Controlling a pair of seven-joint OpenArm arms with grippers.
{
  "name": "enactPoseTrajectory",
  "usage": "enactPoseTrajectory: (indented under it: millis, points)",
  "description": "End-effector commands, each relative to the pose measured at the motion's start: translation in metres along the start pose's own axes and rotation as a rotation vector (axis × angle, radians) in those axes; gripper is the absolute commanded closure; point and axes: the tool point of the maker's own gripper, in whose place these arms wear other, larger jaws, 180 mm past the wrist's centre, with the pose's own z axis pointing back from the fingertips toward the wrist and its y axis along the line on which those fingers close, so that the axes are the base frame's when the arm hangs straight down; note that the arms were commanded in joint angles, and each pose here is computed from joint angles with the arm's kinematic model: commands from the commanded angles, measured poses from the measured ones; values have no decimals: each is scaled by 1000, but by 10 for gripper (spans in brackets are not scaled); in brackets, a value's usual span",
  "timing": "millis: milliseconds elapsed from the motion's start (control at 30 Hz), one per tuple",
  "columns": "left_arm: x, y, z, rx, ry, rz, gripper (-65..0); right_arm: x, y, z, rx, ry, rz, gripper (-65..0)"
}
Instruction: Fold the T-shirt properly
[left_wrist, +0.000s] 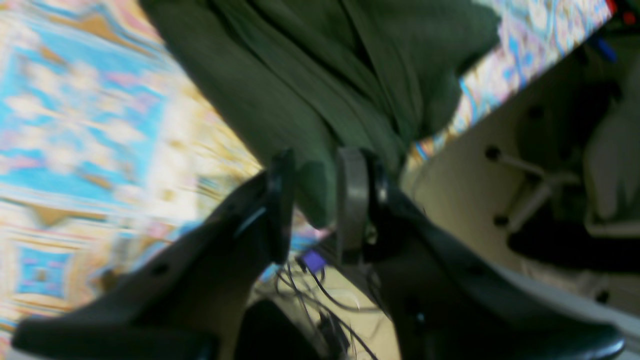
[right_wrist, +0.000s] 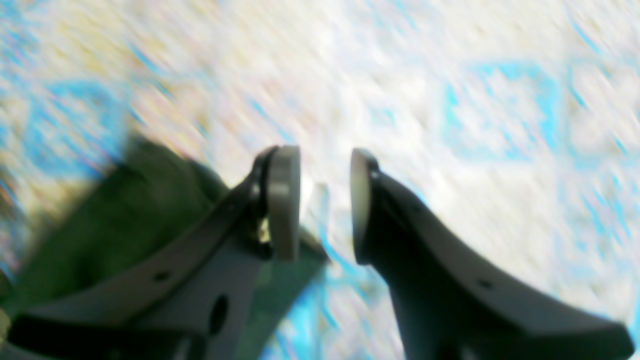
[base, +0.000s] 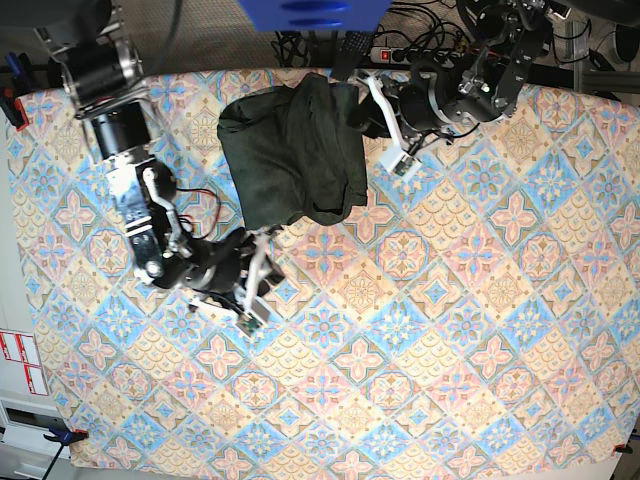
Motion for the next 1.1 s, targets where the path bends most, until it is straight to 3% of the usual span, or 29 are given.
enactPoseTrajectory:
  millis: [0,433,600,733,867,1067]
  points:
    - [9,-6,2,-16,-33,-19,-133,15,2,5,9,-50,19,-166]
    - [22,-40,-12,-104,-57,-32,-133,-41,15,-6,42,68,-29,-169]
    - [22,-51,-15,-130,-57,-38,-133,-60,51,-22,128,148,46,-166]
    - [14,-67,-27,-176,-14,-69,-133,-63,56,-24,140,159,60,-166]
    - [-5,-51,-44,-133,62,-70,-130,-52,50,-24,128,153,81,-165]
    - [-12,-33,-48,-54,86,-122,-129,-53,52,-23,133,153,88,-165]
